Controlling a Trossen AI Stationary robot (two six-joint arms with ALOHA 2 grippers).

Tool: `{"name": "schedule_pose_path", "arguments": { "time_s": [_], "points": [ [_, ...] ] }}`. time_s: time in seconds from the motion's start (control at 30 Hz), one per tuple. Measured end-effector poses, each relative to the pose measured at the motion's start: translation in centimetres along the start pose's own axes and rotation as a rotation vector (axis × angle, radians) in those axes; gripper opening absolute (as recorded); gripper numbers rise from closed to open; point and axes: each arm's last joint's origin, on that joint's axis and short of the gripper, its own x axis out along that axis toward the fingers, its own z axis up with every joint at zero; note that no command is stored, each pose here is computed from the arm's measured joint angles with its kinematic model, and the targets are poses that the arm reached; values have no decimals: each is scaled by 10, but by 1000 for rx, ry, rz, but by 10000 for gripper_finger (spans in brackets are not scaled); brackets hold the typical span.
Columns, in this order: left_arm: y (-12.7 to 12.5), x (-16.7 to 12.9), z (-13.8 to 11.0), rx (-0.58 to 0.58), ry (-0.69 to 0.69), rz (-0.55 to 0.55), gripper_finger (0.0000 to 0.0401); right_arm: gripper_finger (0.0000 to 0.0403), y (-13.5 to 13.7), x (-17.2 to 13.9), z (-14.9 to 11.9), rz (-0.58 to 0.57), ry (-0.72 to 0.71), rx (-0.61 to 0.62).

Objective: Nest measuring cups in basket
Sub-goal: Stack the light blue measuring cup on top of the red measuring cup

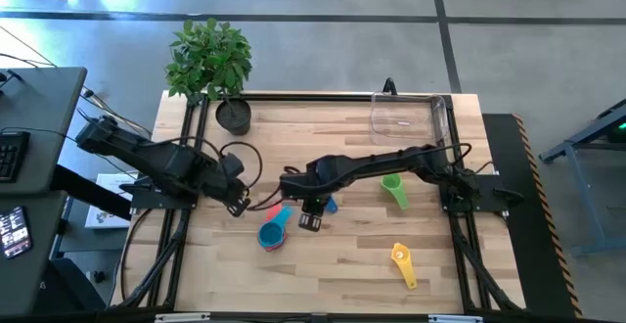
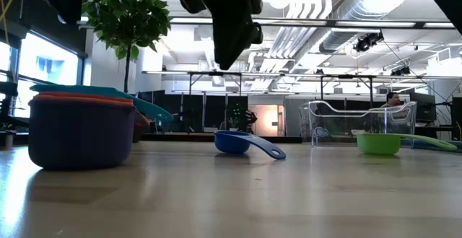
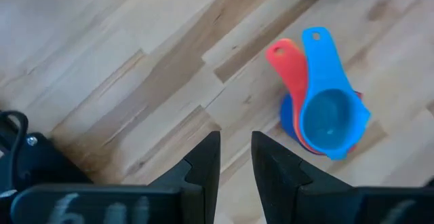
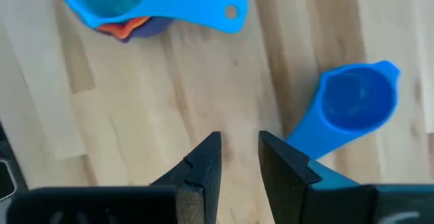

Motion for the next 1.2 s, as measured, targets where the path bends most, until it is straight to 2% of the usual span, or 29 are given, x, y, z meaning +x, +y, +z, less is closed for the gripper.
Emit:
{"name": "schedule_pose_path", "arguments": {
  "time_s": [0.13,0.3,0.47,0.67,0.9,1.2],
  "points": [
    [0,18,-4,-44,5,6,74,90,12,2,0,22,-39,-6],
    [-2,44,-10,-67,13,-41,74,90,21,23,-7,45,-29,43],
    [-2,68,-17,-74,32,-90,74,90,27,52,-15,61,-36,122],
    [6,92,-26,-85,49,-87,74,90,31,72,-14,124,-122,222],
    [11,112,-31,-127,36,-116,74,90,23,82,-13,71,-187,321],
    [16,131,-25,-200,-2,-195,74,90,9,81,-2,68,-240,368]
  ]
}}
